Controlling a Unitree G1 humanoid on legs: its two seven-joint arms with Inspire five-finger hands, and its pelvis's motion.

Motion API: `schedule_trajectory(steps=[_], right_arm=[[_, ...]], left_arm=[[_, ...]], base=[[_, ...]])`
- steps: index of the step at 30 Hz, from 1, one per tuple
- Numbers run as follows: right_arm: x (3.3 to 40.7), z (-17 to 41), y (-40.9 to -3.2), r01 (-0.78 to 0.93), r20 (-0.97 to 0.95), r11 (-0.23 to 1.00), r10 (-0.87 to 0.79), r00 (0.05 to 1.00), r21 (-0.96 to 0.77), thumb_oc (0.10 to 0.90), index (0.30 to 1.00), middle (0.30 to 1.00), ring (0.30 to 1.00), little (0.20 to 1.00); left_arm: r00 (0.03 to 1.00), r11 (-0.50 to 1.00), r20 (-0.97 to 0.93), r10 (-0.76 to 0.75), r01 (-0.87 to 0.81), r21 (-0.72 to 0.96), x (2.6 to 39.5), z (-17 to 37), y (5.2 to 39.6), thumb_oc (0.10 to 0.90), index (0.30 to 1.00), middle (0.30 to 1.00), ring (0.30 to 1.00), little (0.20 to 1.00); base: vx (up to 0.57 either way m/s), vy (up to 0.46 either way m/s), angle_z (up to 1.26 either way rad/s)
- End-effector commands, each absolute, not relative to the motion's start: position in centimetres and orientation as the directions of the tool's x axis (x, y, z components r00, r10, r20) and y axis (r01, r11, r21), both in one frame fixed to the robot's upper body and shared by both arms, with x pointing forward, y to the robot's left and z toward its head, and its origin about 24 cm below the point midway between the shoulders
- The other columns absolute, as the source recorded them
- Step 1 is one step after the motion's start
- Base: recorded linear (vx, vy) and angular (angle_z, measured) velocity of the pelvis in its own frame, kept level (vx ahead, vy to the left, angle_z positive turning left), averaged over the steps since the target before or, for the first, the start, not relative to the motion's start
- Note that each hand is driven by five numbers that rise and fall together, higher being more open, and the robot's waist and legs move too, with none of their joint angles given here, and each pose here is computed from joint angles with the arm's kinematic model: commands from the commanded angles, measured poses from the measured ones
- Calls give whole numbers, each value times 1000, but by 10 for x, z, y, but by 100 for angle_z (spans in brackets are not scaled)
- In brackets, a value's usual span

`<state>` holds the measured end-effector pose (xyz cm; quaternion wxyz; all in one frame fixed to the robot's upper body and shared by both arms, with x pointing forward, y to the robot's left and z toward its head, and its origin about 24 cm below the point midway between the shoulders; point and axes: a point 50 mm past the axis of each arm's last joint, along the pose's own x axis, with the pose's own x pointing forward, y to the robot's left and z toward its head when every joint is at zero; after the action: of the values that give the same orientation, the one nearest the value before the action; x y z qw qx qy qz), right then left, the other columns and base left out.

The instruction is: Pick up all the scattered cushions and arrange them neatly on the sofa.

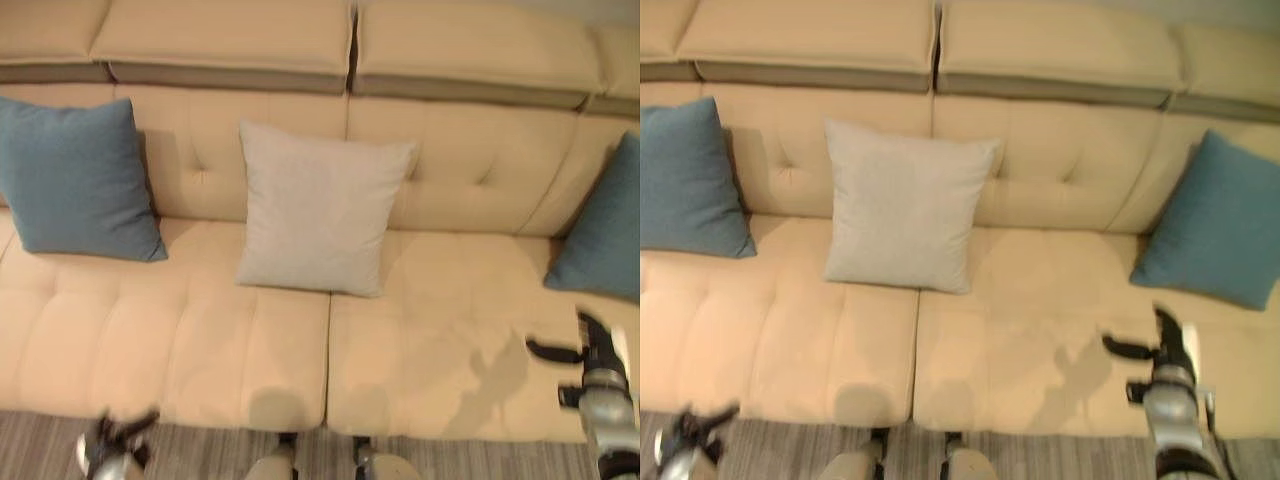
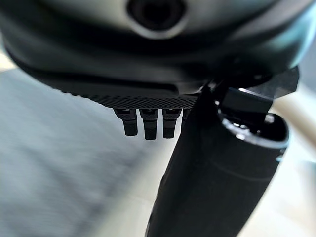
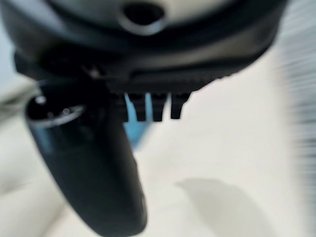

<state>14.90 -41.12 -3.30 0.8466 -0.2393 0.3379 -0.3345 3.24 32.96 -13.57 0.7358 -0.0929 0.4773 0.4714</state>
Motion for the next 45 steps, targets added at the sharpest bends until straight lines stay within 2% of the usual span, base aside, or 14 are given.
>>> schedule_trajectory(steps=[1,4,7,8,12,14,16,17,19,24,28,32,35,45], right_arm=[[134,-14,-437,394,-354,589,-774,525,-705,800,900,900,900,900],[103,-49,-423,365,-491,633,-767,413,-683,800,900,900,900,900],[97,-67,-407,371,-548,671,-740,390,-642,800,900,900,900,900],[85,-90,-382,370,-595,693,-721,356,-619,800,900,900,900,900],[93,-130,-313,322,-713,801,-597,367,-504,800,900,900,900,900],[94,-135,-301,314,-729,816,-576,371,-485,800,900,900,900,900],[93,-143,-282,283,-767,846,-530,363,-451,800,900,900,900,900],[88,-149,-271,232,-791,865,-502,349,-446,800,900,900,900,900],[87,-151,-267,220,-801,870,-492,342,-441,800,900,900,900,900],[73,-159,-254,133,-843,895,-446,300,-426,800,900,900,900,900],[80,-156,-255,105,-823,888,-456,340,-448,800,900,900,900,900],[102,-149,-254,-1,-778,875,-431,457,-484,800,900,900,900,900],[102,-148,-256,-43,-771,860,-433,467,-508,800,900,900,900,900],[44,-166,-245,-98,-878,890,-411,245,-445,800,900,900,900,900]], left_arm=[[165,669,-783,600,-641,377,25,-133,333,800,900,900,900,900],[101,789,-863,494,-468,397,-5,-148,307,800,900,900,900,900],[69,844,-888,456,-350,406,-14,-152,297,800,900,900,900,900],[66,878,-904,423,-278,390,-14,-156,286,800,900,900,900,900],[205,930,-916,345,-203,305,30,-164,261,800,900,900,900,900],[235,938,-912,337,-172,302,39,-164,258,800,900,900,900,900],[363,945,-876,318,-47,323,76,-159,254,800,900,900,900,900],[416,930,-839,352,-56,363,92,-152,261,800,900,900,900,900],[419,925,-828,372,-95,367,95,-150,265,800,900,900,900,900],[348,892,-826,443,-266,366,85,-149,278,800,900,900,900,900],[337,892,-828,448,-230,389,79,-152,274,800,900,900,900,900],[326,904,-846,422,-227,363,78,-157,261,800,900,900,900,900],[332,907,-847,416,-218,361,79,-158,255,800,900,900,900,900],[226,926,-901,370,-174,336,50,-167,241,800,900,900,900,900]], base=[[-14,86,0],[-50,146,0],[-63,116,-2],[-166,130,-10],[-299,71,-17],[-298,33,-37],[-414,72,-70],[-406,73,-62],[-268,32,-34],[-313,-57,-32],[-320,-188,-9],[-574,-196,5],[-359,-108,30],[-268,21,18]])
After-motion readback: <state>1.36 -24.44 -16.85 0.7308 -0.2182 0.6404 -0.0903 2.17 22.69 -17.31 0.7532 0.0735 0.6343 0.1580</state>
